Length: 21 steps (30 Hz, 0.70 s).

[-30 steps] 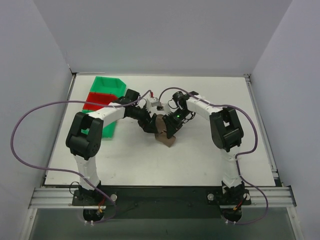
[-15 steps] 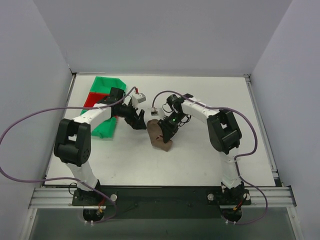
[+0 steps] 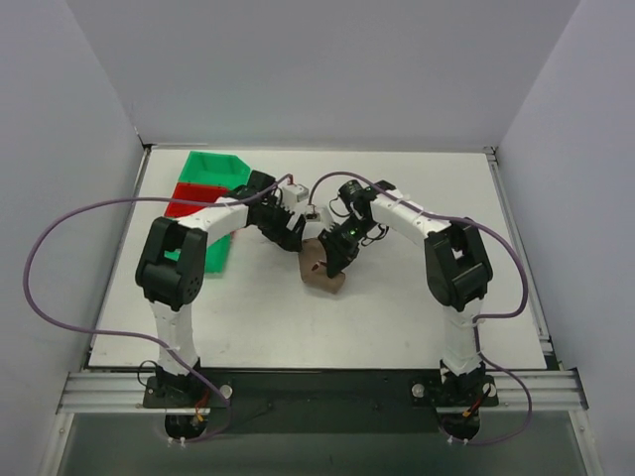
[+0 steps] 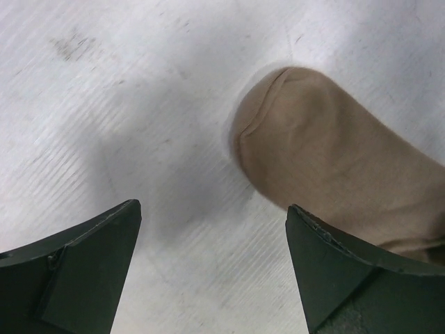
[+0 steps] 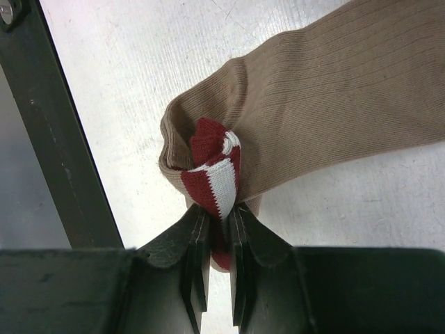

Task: Roll the socks
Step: Roll the sock at the center of the board.

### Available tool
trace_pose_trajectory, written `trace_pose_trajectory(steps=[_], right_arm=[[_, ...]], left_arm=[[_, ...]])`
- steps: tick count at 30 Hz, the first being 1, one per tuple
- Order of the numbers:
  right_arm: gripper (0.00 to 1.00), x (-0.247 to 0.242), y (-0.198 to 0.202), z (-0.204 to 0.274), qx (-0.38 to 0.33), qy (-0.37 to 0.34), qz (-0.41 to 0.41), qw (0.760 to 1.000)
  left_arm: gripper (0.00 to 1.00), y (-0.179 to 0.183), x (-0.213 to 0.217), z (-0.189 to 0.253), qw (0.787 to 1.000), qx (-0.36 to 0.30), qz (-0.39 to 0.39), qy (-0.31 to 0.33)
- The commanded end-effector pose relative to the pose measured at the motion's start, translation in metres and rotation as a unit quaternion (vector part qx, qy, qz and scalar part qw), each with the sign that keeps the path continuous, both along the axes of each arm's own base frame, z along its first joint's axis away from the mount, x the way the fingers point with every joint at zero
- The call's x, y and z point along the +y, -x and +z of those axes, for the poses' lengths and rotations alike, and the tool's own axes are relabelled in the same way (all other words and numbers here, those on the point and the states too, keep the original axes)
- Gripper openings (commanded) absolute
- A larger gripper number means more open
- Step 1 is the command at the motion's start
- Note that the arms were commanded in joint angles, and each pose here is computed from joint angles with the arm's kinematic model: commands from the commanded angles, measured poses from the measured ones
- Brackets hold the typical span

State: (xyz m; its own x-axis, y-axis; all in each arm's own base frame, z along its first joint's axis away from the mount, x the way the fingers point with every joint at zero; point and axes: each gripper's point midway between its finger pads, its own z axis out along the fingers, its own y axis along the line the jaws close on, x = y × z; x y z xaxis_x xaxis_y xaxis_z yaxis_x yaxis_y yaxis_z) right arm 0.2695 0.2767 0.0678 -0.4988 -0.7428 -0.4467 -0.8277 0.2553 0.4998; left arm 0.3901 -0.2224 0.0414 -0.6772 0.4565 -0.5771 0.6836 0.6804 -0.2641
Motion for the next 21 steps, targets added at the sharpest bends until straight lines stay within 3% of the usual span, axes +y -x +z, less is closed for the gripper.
trace_pose_trajectory(steps=[1, 5, 16, 20, 21], right_arm=[[0.01, -0.001, 0.009, 0.011, 0.011, -0.015, 0.009, 1.0], [0.0, -0.002, 0.01, 0.008, 0.012, -0.011, 0.009, 1.0], [0.0, -0.007, 0.011, 0.007, -0.01, -0.003, 0.018, 1.0], [0.0, -0.007, 0.013, 0.005, -0.016, 0.002, 0.022, 1.0], [0.0, -0.007, 0.012, 0.005, -0.021, 0.003, 0.024, 0.999]], left_arm=[[0.95, -0.007, -0.021, 0.001, 0.999, -0.007, 0.013, -0.039], [0.95, -0.004, -0.034, -0.01, 0.998, -0.004, -0.004, -0.07], [0.91, -0.008, -0.02, -0.049, 0.982, -0.001, 0.004, -0.186], [0.83, -0.005, -0.017, -0.054, 0.978, -0.006, -0.002, -0.21], [0.76, -0.006, -0.014, -0.054, 0.976, -0.011, 0.0, -0.218]])
